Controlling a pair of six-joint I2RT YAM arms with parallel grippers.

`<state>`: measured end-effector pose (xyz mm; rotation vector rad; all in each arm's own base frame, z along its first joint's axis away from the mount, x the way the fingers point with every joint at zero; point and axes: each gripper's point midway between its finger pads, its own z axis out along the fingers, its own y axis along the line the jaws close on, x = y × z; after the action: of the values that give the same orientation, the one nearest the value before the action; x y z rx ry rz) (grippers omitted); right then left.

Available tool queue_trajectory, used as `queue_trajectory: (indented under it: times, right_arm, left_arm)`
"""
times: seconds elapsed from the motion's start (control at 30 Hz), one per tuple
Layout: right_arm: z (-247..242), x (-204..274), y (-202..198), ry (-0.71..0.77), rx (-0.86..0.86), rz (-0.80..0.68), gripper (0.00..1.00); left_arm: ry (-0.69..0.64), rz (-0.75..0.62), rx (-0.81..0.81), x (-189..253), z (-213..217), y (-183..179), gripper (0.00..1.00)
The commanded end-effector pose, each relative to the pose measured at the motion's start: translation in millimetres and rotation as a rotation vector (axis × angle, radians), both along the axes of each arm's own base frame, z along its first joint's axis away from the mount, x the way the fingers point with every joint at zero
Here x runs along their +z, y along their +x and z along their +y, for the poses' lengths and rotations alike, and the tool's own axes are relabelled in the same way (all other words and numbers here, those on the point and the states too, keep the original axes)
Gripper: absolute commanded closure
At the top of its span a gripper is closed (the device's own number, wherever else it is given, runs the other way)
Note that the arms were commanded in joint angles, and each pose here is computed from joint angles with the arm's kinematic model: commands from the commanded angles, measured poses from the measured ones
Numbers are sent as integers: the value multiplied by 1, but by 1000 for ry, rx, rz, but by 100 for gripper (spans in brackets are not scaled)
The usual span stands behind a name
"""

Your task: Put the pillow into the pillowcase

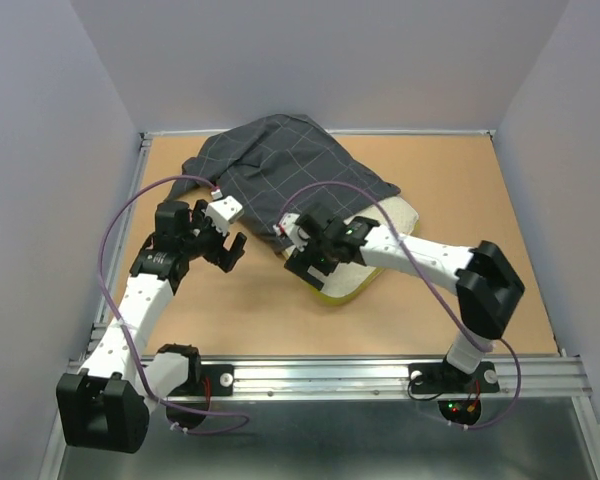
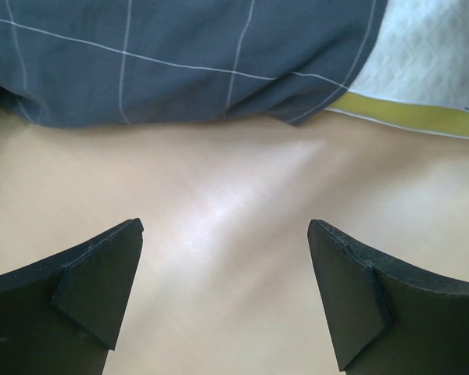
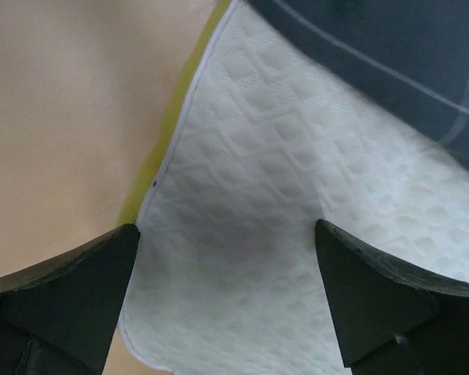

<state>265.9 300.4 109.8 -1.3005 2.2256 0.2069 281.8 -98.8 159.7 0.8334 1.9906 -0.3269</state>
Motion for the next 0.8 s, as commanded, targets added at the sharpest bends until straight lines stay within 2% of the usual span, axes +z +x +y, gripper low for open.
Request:
queue_trajectory:
  times: [0.0, 0.2, 0.23, 0.27, 0.3, 0.33, 0.37, 0.5, 0.53, 0.6, 0.77]
  right_arm:
    - [-4, -38, 9, -136, -83, -57, 0]
    - [-1, -79, -8, -175, -69, 60, 2]
    - [-3, -85, -10, -188, -58, 72, 13]
    - [-4, -87, -9, -194, -59, 65, 33]
    - [-2, -83, -3, -173, -68, 47, 75]
    - [2, -74, 2, -141, -87, 37, 97]
    - [13, -54, 5, -61, -82, 43, 100]
    - [33, 34, 30, 222, -97, 32, 100]
    - [36, 49, 33, 264, -92, 22, 100]
    - [36, 86, 42, 350, -101, -12, 100]
    - [33, 128, 57, 456, -126, -42, 100]
  left_arm:
    - [99, -107, -44, 5, 7, 17, 1]
    - [119, -130, -116, -8, 1, 21, 1]
    - [124, -145, -146, -13, -1, 18, 1]
    - [136, -162, -171, -15, -2, 17, 1]
    - [169, -192, -217, -18, -3, 16, 1]
    - [167, -204, -253, -24, -6, 11, 1]
    - [171, -216, -275, -26, -8, 9, 1]
    - [168, -292, -355, -34, -19, 6, 1]
    - [164, -357, -348, -26, -23, 15, 1]
    - [123, -329, -338, -30, -34, 20, 1]
    - [-20, -260, -330, -27, -67, 35, 3]
